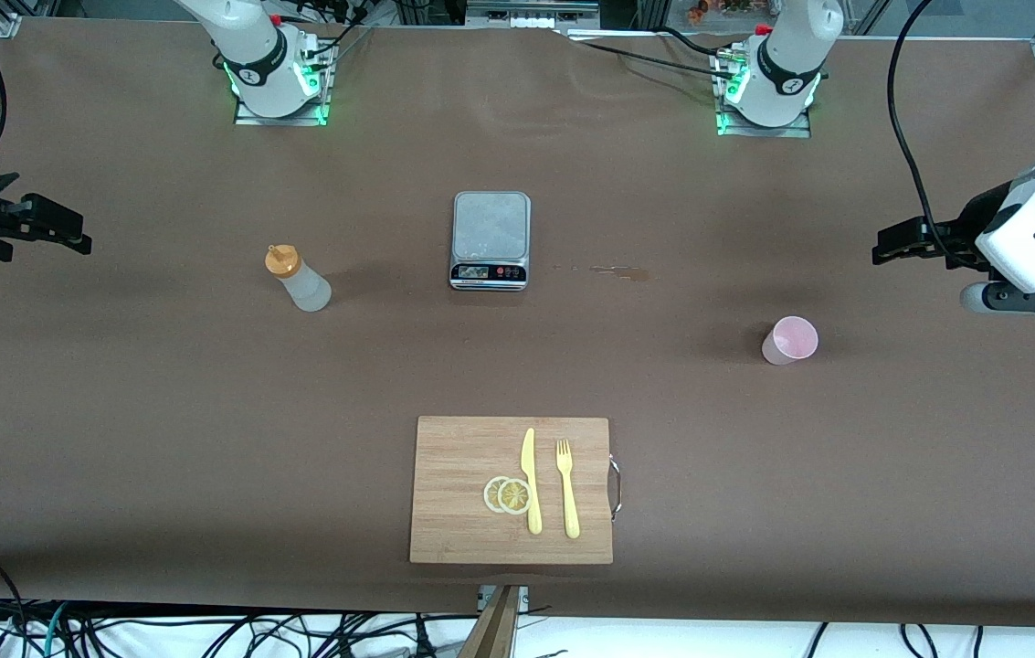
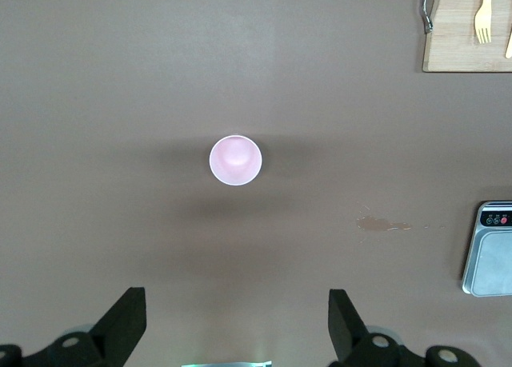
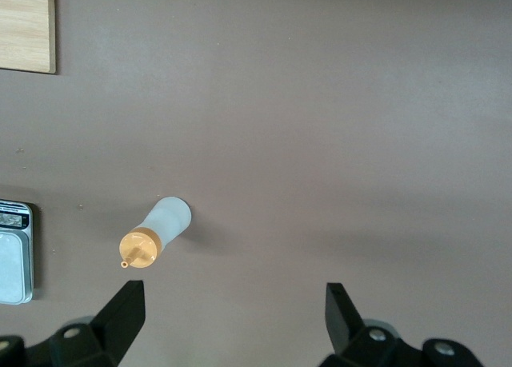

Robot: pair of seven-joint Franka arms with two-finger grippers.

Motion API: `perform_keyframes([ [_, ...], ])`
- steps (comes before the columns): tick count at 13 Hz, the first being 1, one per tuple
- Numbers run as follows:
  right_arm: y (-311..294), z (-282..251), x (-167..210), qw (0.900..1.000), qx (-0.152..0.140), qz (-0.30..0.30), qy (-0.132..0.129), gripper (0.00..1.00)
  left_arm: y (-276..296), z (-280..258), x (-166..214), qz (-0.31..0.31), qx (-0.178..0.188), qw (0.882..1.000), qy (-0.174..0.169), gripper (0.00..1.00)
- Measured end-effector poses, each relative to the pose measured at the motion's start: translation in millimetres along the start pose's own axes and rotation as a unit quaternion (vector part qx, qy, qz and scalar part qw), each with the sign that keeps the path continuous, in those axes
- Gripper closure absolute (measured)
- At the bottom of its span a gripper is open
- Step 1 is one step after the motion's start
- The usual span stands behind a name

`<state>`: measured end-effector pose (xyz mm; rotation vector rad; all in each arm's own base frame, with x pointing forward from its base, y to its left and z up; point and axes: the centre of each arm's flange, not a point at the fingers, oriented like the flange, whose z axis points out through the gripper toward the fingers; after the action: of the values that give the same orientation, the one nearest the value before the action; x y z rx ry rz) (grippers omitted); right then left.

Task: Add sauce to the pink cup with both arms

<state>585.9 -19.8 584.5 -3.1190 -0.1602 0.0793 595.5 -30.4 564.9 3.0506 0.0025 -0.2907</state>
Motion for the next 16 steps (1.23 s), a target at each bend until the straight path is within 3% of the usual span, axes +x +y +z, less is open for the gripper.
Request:
perform_keyframes([
  [6,-6.3,0.1,0.9,1.000,0.000,-0.006,0.000,0.00,-10.8,13.0,8.8,0.021,-0.001,1.000,-0.012,0.00],
  [11,-5.7,0.1,0.9,1.000,0.000,-0.005,0.000,0.00,-49.6,80.8,48.2,0.006,-0.005,0.998,-0.061,0.00],
  [16,-5.3,0.1,0.9,1.000,0.000,-0.005,0.000,0.00,-66.5,140.0,83.7,-0.007,-0.002,0.999,-0.045,0.00],
])
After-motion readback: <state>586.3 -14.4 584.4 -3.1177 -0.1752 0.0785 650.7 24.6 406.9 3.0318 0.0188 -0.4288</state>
